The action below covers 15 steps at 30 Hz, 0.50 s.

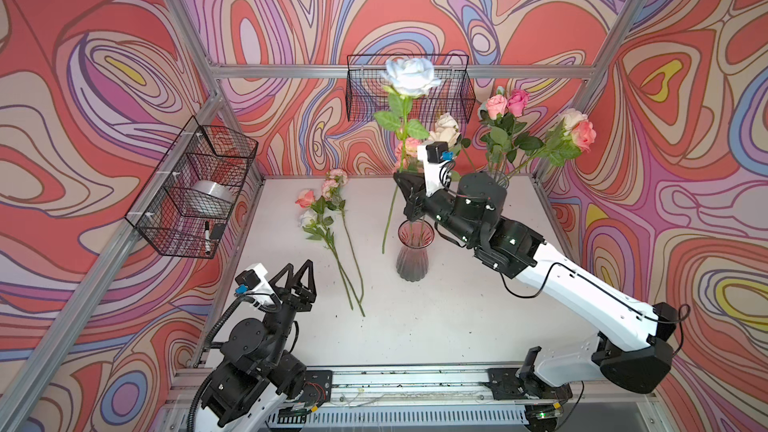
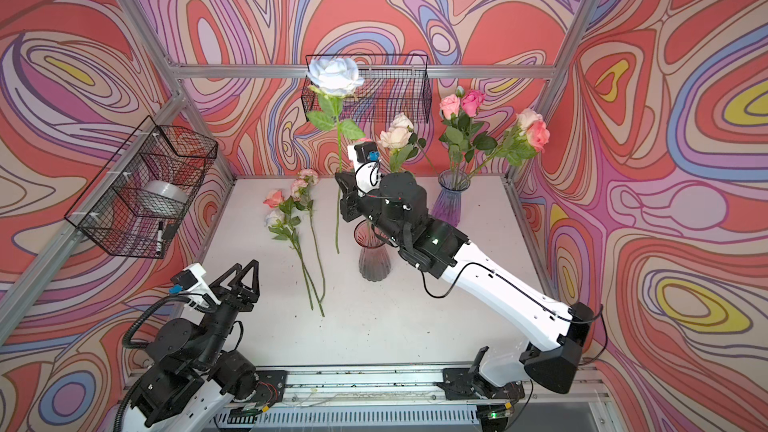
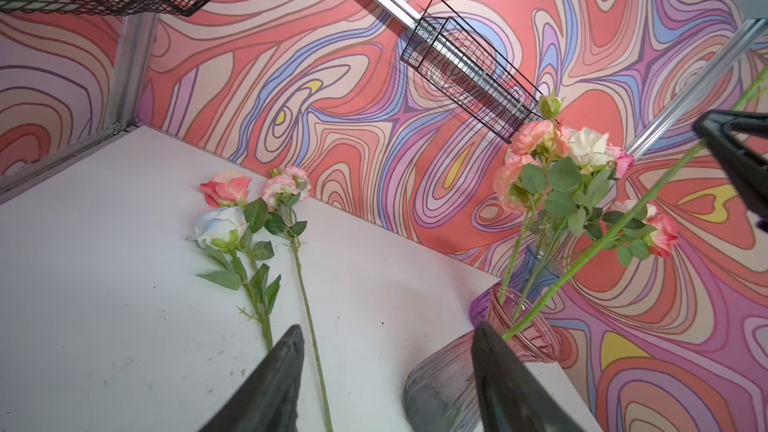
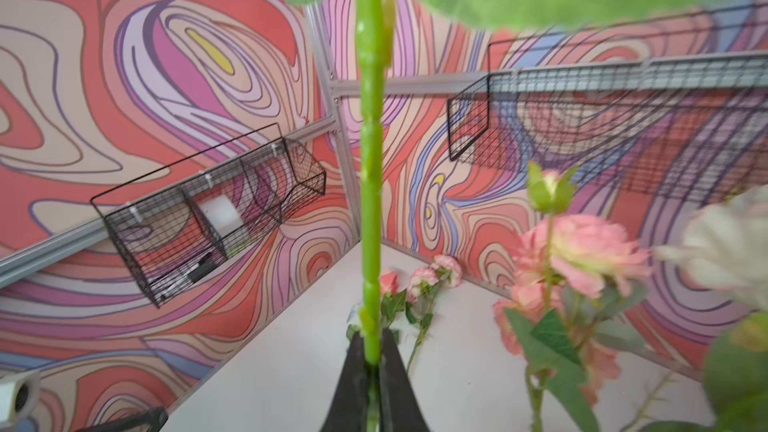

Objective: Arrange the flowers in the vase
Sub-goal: 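Carry the white rose over the pink-grey vase and lower it with the right gripper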

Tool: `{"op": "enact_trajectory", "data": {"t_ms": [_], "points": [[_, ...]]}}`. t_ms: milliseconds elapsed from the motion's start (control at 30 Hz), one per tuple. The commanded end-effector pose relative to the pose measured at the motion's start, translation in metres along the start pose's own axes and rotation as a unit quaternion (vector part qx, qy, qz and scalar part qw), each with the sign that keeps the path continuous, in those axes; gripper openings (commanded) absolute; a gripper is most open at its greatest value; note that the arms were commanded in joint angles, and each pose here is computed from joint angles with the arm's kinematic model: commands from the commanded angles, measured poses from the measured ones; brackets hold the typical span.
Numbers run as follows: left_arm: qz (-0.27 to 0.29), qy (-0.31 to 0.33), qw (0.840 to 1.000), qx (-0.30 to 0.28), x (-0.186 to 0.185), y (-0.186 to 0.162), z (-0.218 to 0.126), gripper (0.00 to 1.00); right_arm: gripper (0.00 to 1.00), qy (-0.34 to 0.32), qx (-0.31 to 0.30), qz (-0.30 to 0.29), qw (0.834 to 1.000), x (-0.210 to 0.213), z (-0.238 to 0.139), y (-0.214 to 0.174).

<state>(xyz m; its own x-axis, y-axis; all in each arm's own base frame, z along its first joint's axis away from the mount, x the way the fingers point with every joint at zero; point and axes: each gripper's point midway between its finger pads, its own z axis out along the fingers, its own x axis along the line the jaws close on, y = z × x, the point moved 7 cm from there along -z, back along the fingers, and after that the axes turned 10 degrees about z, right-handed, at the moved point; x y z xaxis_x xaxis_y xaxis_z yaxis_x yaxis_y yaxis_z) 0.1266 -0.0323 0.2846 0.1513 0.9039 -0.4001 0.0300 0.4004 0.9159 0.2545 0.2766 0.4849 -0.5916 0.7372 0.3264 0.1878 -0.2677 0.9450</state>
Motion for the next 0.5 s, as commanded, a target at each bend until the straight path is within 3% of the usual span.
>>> {"op": "enact_trajectory", "data": {"t_ms": [0,233,467], "points": [[0.003,0.018,1.000,0.016,0.001,-0.002,0.003,0.65,0.00,-0.068,-0.025,-0.028,0.997,-0.017,-0.011,0.025],[0.003,0.017,1.000,0.016,0.002,-0.004,0.003,0.65,0.00,-0.108,-0.045,-0.026,0.993,-0.040,-0.027,0.056],[0.002,0.021,1.000,0.017,0.004,-0.009,0.005,0.65,0.00,-0.133,0.008,0.004,0.991,-0.073,-0.028,0.025]]}}
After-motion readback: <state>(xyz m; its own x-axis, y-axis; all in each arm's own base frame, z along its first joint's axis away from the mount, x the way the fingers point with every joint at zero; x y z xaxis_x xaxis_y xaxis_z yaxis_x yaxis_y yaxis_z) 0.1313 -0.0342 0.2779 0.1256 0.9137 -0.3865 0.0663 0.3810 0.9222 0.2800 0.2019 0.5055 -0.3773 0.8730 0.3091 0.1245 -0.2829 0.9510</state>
